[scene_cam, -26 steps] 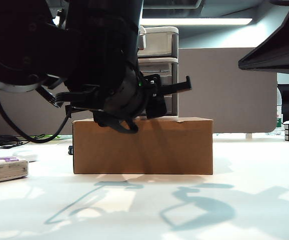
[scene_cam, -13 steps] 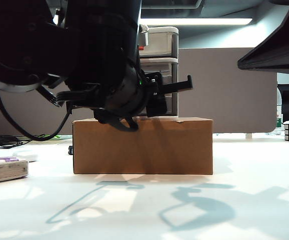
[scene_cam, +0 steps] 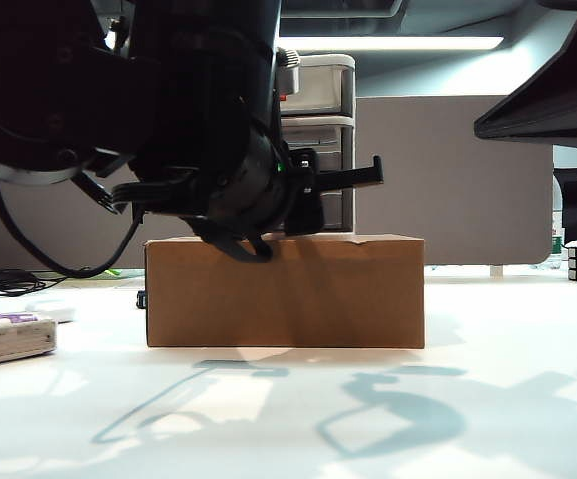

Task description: Open the third layer of the drawer on the table, pick up a pack of napkins on the table and put it in, and finally close the drawer.

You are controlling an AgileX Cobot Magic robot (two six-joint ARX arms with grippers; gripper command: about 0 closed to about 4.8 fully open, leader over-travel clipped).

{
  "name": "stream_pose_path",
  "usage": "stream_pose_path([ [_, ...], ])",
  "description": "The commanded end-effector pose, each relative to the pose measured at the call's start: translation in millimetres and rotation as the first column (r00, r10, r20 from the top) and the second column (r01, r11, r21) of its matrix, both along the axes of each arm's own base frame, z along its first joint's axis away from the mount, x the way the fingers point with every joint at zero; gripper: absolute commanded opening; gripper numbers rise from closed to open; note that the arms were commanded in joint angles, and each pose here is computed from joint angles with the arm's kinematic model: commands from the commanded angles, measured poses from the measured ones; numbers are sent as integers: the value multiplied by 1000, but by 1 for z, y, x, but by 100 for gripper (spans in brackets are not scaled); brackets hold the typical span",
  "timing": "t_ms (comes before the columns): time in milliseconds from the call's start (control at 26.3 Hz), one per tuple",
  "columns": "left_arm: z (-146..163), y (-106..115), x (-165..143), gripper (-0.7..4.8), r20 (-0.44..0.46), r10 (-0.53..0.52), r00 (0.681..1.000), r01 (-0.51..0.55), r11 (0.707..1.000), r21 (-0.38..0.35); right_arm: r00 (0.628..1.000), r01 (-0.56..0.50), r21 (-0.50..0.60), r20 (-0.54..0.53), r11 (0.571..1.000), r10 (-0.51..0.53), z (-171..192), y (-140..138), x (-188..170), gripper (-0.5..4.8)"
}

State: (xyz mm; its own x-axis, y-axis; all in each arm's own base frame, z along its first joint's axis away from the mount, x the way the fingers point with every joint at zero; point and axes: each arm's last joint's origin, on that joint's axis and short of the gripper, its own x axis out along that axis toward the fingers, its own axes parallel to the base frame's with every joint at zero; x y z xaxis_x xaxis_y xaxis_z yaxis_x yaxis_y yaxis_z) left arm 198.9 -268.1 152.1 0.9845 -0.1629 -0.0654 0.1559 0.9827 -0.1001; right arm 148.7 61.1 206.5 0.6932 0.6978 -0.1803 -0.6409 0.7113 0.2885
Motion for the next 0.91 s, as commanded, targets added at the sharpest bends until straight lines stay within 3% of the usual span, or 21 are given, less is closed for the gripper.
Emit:
stream_pose_path([
  [38, 3, 0, 1, 52, 11, 1, 1000, 0, 1000, -12, 1000, -2, 5, 25, 1000, 2, 4, 0, 0, -6],
  [114, 3, 0, 1, 51, 11, 1, 1000, -1, 1000, -12, 1000, -2, 5, 25, 1000, 2, 4, 0, 0, -6],
  [228, 3, 0, 1, -6, 11, 2, 1000, -2, 1000, -12, 1000, -2, 5, 26, 1000, 2, 4, 0, 1, -6],
  [608, 3, -2, -1, -6, 11, -1, 1000, 1, 1000, -11, 994, 0, 49, 114, 999, -5, 9, 4, 12, -6],
  [912, 2, -5, -7, -6, 12, 15, 1000, -15, 1000, -6, 992, -124, 58, 31, 991, 122, 18, 25, 68, -6],
])
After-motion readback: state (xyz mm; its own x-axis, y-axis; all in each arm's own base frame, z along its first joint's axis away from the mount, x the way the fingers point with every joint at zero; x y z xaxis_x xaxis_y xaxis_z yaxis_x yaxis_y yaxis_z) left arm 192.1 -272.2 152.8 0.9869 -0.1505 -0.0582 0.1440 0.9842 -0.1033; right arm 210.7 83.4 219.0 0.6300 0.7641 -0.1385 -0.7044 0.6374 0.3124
